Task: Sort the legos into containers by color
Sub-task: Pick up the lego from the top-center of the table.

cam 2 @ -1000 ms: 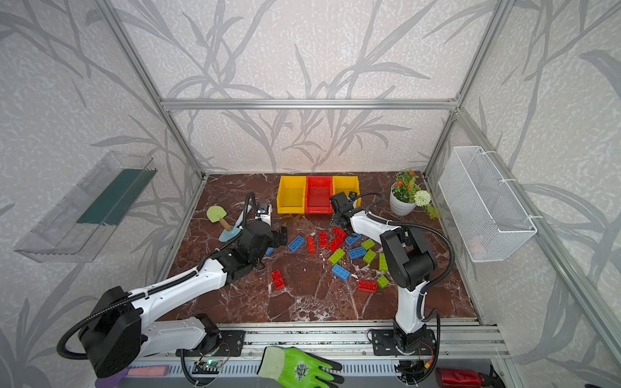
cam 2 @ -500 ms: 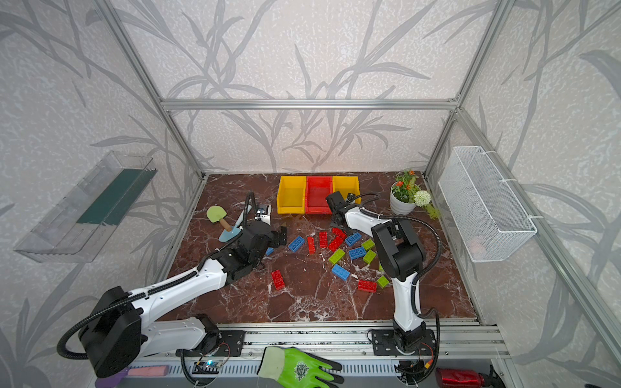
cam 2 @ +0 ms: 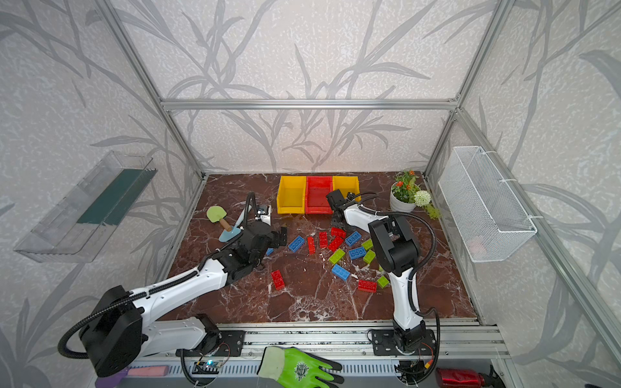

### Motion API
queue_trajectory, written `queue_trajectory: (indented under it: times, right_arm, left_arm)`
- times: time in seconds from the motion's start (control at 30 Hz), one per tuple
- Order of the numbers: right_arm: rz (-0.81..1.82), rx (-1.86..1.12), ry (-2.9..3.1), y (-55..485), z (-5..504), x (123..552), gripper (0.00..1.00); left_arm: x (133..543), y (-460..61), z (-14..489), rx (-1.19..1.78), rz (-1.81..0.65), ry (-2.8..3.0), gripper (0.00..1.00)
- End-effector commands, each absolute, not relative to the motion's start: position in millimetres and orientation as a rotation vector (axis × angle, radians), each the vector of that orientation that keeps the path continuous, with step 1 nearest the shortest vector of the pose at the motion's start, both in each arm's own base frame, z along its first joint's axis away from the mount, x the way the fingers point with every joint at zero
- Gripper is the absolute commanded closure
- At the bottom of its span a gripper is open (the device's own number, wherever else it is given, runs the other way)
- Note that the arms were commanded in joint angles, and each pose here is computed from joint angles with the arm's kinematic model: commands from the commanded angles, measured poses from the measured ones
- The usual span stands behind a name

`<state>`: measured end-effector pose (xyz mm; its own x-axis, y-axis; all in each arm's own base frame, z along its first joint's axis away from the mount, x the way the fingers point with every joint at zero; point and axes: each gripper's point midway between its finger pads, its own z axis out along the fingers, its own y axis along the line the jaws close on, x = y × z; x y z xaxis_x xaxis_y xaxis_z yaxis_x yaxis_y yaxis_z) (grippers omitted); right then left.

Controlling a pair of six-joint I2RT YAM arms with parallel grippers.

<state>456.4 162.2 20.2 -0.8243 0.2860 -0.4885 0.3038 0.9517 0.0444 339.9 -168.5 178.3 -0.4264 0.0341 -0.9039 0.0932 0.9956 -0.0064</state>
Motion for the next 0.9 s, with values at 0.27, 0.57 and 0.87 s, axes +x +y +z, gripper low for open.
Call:
queue_trajectory:
  times: [0.27, 0.57, 0.87]
  right_arm:
    - [-0.053, 0.245, 2.698, 159, 49, 429, 0.72]
    - [0.014, 0.095, 2.547, 171, 104, 457, 0.74]
    - [0.017, 0.019, 2.486, 175, 114, 513, 0.74]
  left_arm:
    - [338, -178, 179, 0.137, -0.093, 2.049, 0.01]
    - [347, -197, 193, 0.178, -0.152, 2.046, 0.01]
    - [358, -211, 206, 0.176, -0.183, 2.039, 0.01]
